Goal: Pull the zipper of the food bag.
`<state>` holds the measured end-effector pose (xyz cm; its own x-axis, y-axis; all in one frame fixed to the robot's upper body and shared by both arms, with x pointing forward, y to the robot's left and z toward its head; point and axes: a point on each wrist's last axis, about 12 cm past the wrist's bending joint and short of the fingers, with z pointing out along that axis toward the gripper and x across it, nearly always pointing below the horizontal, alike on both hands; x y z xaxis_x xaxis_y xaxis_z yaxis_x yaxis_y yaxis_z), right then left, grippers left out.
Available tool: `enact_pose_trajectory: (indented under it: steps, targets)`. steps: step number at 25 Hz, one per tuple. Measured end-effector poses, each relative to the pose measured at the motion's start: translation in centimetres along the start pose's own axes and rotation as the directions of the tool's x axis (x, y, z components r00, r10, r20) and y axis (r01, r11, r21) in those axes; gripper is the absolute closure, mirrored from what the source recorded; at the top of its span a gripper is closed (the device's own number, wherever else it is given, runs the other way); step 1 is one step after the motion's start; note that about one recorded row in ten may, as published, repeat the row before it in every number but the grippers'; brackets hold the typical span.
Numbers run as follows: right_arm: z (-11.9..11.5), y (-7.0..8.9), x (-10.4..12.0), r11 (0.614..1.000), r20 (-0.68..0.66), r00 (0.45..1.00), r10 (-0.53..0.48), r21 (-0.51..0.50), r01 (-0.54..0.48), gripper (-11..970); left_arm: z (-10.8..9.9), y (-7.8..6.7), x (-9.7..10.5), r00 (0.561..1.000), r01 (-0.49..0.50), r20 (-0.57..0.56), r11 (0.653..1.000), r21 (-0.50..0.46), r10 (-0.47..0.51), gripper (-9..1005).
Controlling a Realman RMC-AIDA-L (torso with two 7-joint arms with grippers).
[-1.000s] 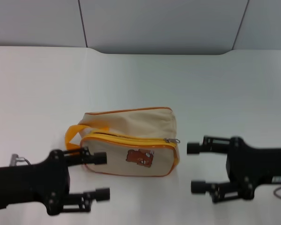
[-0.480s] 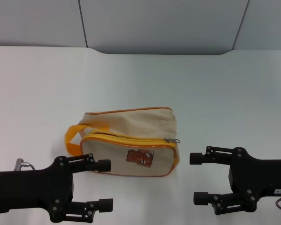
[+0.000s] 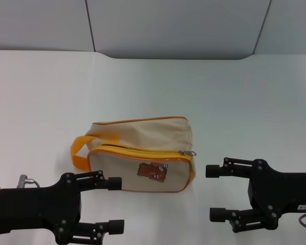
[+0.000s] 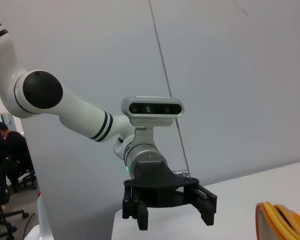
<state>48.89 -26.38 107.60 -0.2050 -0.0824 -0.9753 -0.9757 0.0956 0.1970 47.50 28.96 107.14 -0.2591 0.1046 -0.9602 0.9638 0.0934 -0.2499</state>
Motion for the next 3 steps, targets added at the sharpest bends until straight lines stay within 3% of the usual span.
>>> enact_pose_trajectory:
  steps: [3]
  targets:
    - [-0.01,-0.01,-0.03,1.0,0.002,1.0,-0.005,0.0,0.005,133,0.02,-0.03,0.04,1.0,0.001,-0.001,1.0,0.001,-0.001,169]
